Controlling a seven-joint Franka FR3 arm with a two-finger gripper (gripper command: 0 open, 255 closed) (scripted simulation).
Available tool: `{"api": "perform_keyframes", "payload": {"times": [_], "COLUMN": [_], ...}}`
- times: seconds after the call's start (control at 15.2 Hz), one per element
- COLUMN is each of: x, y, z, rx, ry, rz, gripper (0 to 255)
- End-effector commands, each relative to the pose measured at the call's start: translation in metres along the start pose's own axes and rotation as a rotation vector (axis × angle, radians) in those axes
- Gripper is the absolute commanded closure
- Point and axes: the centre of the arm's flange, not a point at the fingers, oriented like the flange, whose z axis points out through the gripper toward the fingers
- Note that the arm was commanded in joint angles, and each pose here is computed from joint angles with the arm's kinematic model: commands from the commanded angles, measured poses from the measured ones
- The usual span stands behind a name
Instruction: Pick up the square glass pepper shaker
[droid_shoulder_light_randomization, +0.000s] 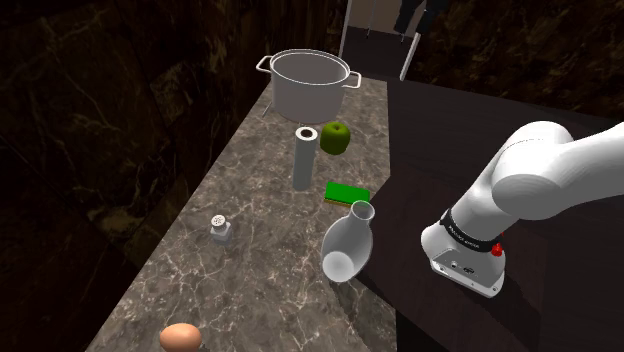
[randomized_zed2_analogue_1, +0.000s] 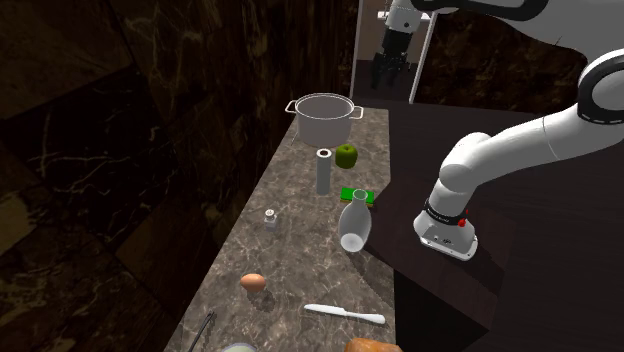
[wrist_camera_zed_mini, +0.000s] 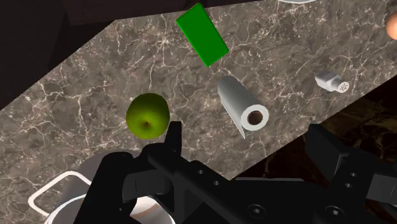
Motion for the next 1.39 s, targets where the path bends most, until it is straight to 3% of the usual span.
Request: {"api": "perform_keyframes", "payload": {"times": [0.0, 1.32], "x": [0.000, 0.083], "y": [0.000, -0.184], "z": [0.000, 0.193], "rx": [0.000, -0.098], "ry": [0.000, -0.110], "rz": [0.000, -0.074], "gripper": [0, 0]}}
